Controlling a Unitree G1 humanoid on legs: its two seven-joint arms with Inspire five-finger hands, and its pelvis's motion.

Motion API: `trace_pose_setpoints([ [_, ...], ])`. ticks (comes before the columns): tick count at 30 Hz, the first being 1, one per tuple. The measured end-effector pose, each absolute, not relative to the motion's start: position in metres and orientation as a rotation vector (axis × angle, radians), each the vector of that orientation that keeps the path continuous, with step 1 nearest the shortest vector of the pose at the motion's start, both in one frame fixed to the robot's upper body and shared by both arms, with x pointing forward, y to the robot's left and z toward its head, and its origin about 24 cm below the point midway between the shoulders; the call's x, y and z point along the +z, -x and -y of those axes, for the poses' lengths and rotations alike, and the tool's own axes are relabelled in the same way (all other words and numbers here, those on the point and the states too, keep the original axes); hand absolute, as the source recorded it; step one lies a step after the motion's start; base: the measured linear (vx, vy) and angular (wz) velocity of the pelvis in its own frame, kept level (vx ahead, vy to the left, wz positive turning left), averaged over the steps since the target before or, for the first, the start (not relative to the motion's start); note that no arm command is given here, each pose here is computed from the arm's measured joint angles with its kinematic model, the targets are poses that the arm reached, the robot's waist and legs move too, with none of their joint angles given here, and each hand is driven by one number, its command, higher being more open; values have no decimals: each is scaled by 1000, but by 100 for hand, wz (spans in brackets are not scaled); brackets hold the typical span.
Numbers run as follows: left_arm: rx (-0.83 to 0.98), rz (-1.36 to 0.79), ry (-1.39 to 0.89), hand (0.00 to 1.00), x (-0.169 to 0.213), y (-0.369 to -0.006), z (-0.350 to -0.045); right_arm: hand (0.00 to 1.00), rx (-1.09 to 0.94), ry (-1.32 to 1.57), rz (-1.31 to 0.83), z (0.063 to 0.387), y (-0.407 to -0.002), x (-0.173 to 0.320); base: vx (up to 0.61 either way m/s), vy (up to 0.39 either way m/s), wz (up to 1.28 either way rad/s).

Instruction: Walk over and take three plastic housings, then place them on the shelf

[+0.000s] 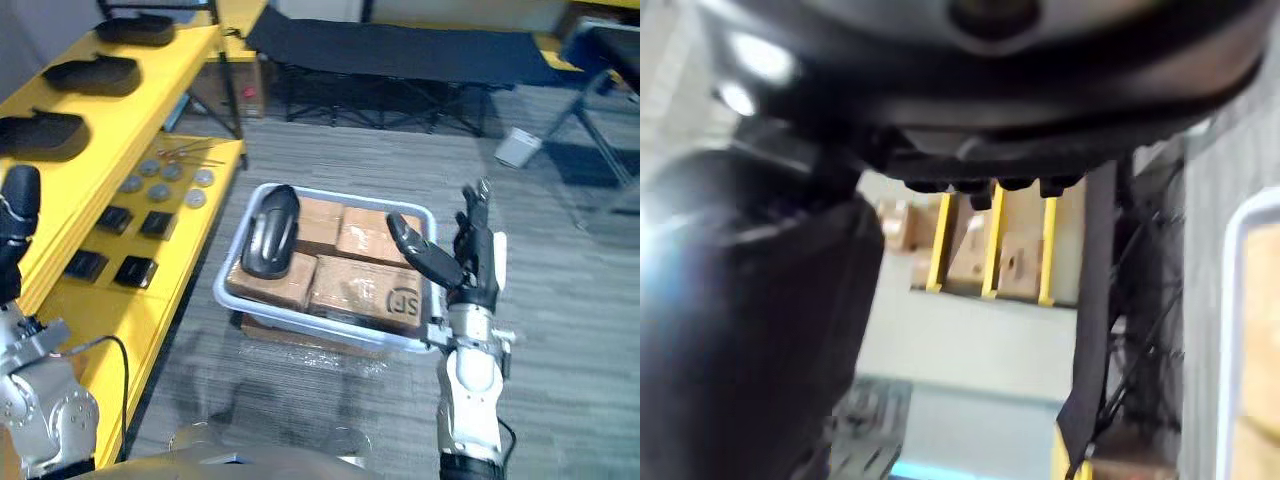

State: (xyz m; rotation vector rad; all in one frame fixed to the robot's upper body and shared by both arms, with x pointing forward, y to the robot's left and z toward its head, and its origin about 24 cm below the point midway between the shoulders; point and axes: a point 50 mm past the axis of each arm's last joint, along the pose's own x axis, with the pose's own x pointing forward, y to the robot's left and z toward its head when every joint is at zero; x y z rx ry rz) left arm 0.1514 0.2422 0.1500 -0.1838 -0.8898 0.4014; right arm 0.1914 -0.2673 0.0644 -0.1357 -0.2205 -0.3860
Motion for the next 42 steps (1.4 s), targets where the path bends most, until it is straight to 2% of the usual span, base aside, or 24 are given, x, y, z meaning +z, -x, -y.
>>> trace_pose_setpoints([
  [4, 300, 830, 195, 100, 147, -161, -230, 100, -479, 122, 116, 274, -180, 49, -72, 71, -37],
  [6, 244, 722, 176, 100, 137, -174, -221, 100, -477, 108, 62, 270, -186, 39, -117, 159, -22],
  [9, 187, 464, 65, 100, 101, -195, -215, 100, -443, 78, -29, 259, -202, 20, -152, 148, -12],
  [13, 326, 236, 17, 100, 65, -217, -221, 100, -431, 129, -35, 264, -240, 24, -147, 80, 7],
  [18, 341, 222, 26, 100, 65, -228, -214, 100, -539, 162, 26, 285, -296, 62, -69, -15, 22],
  [23, 257, 215, -40, 100, 62, -232, -195, 100, -511, 200, 142, 283, -338, 117, -3, -1, 14],
  [31, 206, 175, -46, 100, 53, -235, -192, 100, -504, 322, 296, 281, -366, 190, -8, 8, 11],
  [36, 119, 147, -40, 100, 47, -240, -177, 100, -504, 388, 231, 283, -379, 204, -30, 7, 2],
  [42, 30, 98, -41, 100, 35, -245, -156, 100, -544, 438, 56, 296, -387, 192, -39, 8, 6],
])
